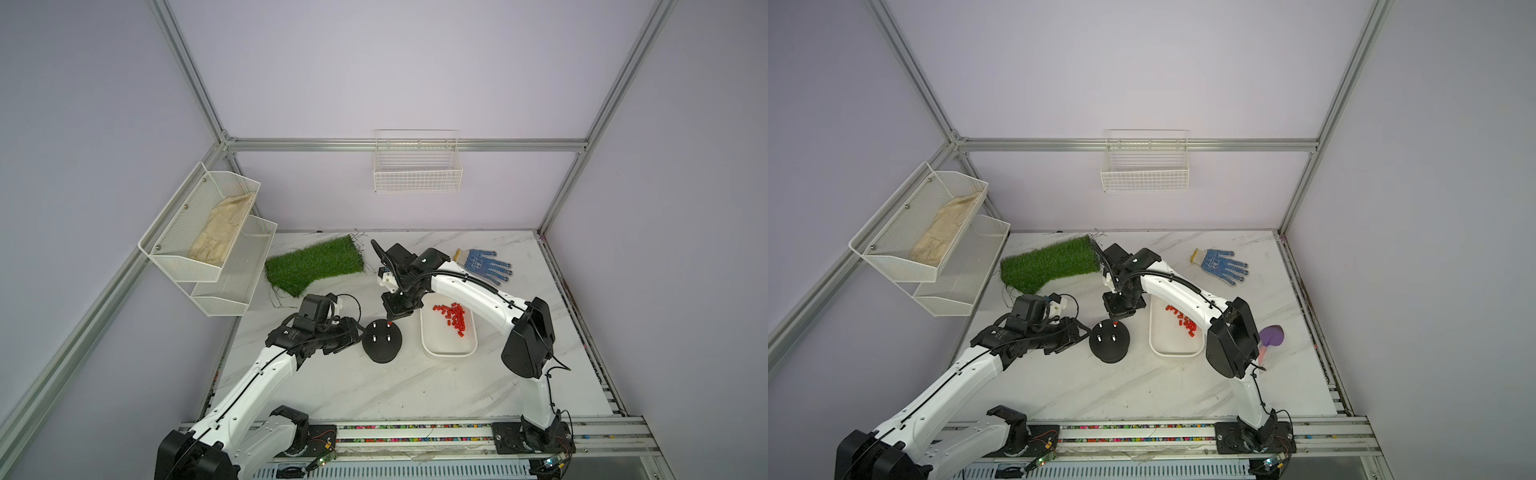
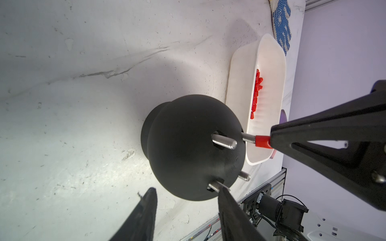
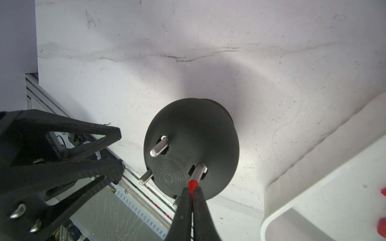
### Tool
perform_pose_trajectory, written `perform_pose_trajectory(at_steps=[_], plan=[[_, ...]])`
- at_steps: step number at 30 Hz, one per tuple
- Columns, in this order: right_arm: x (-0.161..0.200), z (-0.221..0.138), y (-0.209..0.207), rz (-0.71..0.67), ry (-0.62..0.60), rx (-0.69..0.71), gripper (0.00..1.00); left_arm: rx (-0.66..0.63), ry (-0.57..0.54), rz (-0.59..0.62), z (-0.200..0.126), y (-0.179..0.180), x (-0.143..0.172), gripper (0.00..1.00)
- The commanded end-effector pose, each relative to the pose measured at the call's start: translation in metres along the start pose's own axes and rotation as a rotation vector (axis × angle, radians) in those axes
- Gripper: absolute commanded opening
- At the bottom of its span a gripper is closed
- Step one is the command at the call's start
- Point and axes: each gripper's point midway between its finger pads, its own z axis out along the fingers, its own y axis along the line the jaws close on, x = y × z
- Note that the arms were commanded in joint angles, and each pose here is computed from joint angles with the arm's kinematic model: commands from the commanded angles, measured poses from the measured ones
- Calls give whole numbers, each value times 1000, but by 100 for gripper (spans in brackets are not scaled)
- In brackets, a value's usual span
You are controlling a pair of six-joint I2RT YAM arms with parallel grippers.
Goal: Cover the protruding screws with screw protection sleeves
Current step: Attach the screw protection sleeve to the screw.
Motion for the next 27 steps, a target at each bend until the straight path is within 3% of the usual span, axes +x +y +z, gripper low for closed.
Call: perform_pose_trajectory(at_steps=[1, 27], plan=[[-1, -1, 5, -24, -15, -7, 8, 20, -8, -3, 2, 0, 0, 49], [-3, 7, 8, -66, -4, 66, 8, 20, -9, 5, 2, 0, 0, 49]])
